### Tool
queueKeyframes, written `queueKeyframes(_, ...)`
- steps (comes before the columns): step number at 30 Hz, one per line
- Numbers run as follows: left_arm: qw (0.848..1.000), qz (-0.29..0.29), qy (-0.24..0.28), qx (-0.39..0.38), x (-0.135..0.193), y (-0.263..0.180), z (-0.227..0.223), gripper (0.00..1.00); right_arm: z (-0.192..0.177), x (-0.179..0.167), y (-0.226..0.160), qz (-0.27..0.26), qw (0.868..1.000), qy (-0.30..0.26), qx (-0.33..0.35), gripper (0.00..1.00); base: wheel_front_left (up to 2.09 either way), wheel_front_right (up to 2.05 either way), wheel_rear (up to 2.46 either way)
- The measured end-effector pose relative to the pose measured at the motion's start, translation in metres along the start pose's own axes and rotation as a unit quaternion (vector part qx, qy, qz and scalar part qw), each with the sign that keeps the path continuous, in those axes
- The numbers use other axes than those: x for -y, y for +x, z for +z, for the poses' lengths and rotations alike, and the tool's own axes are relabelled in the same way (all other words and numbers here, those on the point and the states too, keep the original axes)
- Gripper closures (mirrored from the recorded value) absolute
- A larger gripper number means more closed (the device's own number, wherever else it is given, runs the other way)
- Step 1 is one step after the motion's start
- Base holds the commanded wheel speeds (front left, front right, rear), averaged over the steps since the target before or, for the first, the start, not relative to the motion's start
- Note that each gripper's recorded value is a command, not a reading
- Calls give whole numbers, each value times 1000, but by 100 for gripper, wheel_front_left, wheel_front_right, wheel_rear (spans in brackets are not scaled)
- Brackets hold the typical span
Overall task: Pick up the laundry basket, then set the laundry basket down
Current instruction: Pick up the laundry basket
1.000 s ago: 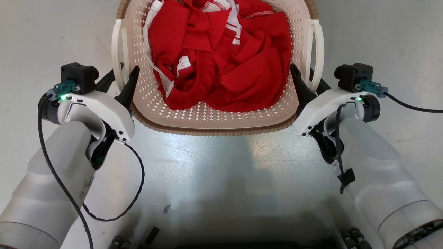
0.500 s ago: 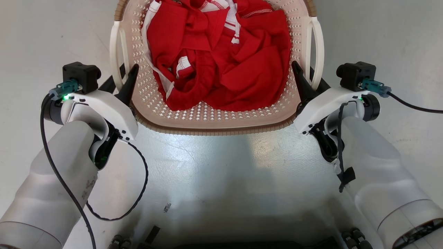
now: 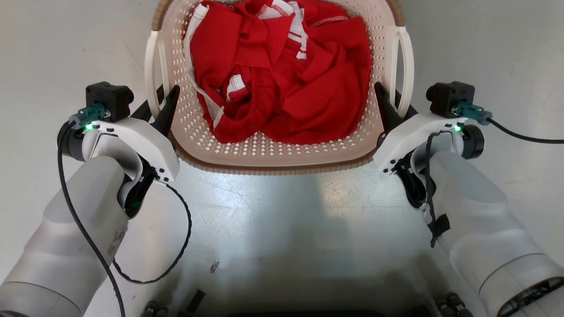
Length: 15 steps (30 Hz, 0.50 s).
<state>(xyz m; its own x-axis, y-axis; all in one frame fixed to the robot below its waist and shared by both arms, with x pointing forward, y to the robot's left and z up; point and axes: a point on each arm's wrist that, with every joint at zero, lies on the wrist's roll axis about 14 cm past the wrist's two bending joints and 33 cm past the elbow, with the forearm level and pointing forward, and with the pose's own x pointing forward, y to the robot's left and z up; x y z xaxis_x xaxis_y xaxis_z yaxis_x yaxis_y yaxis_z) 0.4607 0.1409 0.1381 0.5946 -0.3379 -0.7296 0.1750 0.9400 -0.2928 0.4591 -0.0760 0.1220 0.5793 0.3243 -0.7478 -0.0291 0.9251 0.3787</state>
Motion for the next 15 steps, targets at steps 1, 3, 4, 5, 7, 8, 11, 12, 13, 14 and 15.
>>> queueKeyframes(1,1000,0,0,-1,1,-1,0,100,0,0,-1,0,1000,0,-2,100,0,0,0)
queueKeyframes(3,1000,1,4,-3,1,-3,0,100,-1,-3,-4,1,1000,-1,-4,100,0,0,0)
queueKeyframes(4,1000,1,4,-3,1,-5,2,100,0,-4,-5,3,1000,-3,-4,100,0,0,0)
queueKeyframes(5,1000,2,5,-3,1,-6,2,100,1,-6,-7,4,1000,-5,-3,100,0,0,0)
queueKeyframes(7,1000,2,6,-2,2,-8,5,100,3,-7,-10,5,1000,-4,-2,100,0,0,0)
queueKeyframes(8,1000,2,9,-3,3,-10,5,100,5,-9,-11,6,1000,-5,-1,100,0,0,0)
queueKeyframes(11,1000,2,11,-3,5,-14,8,100,9,-12,-16,8,1000,-8,1,100,0,0,0)
queueKeyframes(12,1000,2,11,-3,6,-15,9,100,10,-12,-18,7,1000,-8,1,100,0,0,0)
queueKeyframes(13,1000,2,13,-4,7,-17,10,100,11,-13,-20,7,1000,-9,2,100,0,0,0)
queueKeyframes(14,1000,1,16,-5,8,-19,11,100,12,-14,-23,8,1000,-11,2,100,0,0,0)
queueKeyframes(15,1000,1,20,-5,10,-21,12,100,13,-15,-25,8,1000,-12,1,100,0,0,0)
